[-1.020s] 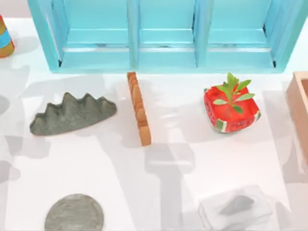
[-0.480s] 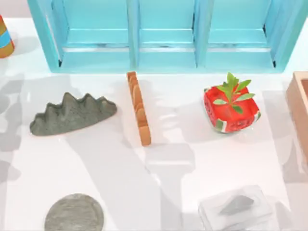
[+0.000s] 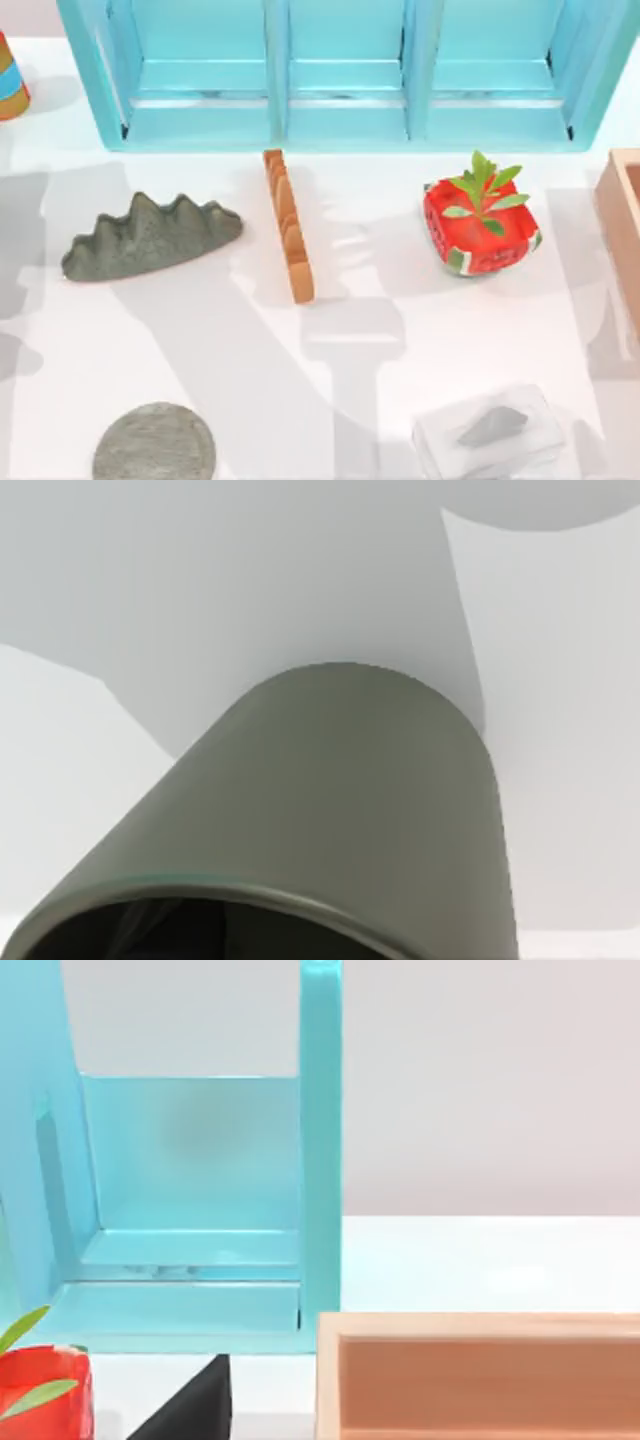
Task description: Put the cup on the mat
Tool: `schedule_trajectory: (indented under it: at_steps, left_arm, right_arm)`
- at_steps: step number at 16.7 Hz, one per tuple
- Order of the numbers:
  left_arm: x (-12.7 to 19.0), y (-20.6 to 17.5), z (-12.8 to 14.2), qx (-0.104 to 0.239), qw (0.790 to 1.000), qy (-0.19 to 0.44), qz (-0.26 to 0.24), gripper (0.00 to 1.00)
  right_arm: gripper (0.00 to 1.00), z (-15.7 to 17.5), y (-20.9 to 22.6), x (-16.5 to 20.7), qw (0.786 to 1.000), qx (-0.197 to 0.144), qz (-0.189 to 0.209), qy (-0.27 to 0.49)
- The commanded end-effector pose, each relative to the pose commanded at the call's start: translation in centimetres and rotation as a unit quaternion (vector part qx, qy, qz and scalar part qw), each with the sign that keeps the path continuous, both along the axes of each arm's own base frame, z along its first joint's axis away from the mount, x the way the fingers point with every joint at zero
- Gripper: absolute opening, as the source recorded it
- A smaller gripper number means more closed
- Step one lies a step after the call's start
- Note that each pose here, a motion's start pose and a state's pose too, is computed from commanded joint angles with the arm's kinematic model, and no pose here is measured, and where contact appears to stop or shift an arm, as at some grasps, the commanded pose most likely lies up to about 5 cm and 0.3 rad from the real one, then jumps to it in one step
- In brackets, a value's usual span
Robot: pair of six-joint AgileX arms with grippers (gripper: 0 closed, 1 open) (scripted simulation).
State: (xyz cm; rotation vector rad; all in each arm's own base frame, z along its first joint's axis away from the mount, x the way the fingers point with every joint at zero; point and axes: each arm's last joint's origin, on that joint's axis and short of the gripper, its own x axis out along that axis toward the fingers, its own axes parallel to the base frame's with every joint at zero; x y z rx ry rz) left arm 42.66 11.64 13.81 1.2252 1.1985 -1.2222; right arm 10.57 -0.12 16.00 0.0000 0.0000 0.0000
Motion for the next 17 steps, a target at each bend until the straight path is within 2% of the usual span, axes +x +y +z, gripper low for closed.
schedule_trajectory:
  at_steps: [1, 14, 17]
  left_arm:
    - [0.00, 0.00, 0.00, 0.000, 1.000, 0.000, 0.000, 1.00]
    - [0.00, 0.00, 0.00, 0.000, 1.000, 0.000, 0.000, 0.02]
    - [0.00, 0.00, 0.00, 0.000, 1.000, 0.000, 0.000, 0.00]
  right_arm:
    - [1.00, 0.00, 0.00, 0.00, 1.000, 0.000, 0.000, 0.000]
    - [1.00, 0.00, 0.00, 0.00, 1.000, 0.000, 0.000, 0.000]
    - [1.00, 0.00, 0.00, 0.00, 1.000, 0.000, 0.000, 0.000]
